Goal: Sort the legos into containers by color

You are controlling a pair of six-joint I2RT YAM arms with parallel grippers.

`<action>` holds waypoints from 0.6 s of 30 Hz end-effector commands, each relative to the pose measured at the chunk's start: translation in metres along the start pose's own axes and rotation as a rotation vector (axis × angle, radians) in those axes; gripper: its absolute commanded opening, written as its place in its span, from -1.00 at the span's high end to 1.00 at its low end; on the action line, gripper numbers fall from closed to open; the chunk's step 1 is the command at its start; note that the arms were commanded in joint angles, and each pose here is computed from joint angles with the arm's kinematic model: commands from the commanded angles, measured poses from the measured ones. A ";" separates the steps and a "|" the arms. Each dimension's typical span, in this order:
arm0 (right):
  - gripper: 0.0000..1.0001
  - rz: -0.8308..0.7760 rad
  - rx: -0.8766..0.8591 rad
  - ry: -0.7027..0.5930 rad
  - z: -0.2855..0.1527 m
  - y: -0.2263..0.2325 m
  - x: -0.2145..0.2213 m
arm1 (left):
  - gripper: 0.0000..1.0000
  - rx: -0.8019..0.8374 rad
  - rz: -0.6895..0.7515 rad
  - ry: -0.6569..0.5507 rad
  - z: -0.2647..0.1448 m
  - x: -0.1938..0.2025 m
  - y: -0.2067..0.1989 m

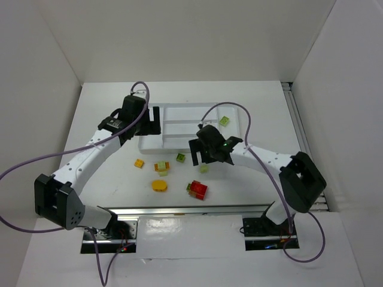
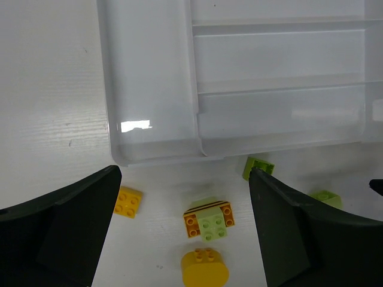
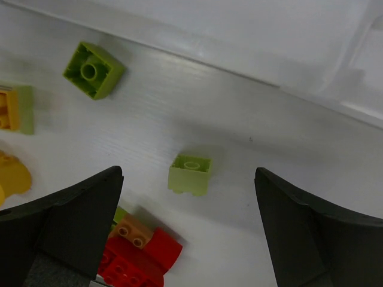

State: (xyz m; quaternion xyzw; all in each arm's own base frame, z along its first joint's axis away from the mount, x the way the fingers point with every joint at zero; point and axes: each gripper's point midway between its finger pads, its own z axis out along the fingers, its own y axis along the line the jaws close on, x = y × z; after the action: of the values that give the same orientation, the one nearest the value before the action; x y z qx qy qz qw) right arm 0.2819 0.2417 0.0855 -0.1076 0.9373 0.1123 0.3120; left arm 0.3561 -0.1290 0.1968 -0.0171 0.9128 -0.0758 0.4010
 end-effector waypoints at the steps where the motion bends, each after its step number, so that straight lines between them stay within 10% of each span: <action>1: -0.97 -0.029 -0.010 0.071 0.009 0.012 0.015 | -0.98 0.030 -0.021 -0.018 -0.002 -0.011 -0.009; 7: -0.95 -0.065 0.010 0.169 0.031 0.012 0.040 | -0.98 0.033 -0.013 -0.008 -0.001 -0.006 -0.012; 18: 0.31 -0.047 0.050 0.103 0.014 0.016 0.023 | -0.98 0.025 -0.004 -0.011 -0.001 -0.007 -0.010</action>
State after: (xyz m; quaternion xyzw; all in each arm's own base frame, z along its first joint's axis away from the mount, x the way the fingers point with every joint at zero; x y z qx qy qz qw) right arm 0.2525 0.2518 0.0229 -0.1476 0.9613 0.0722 0.2211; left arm 0.3546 -0.1340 0.1915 -0.0102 0.9165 -0.0789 0.3921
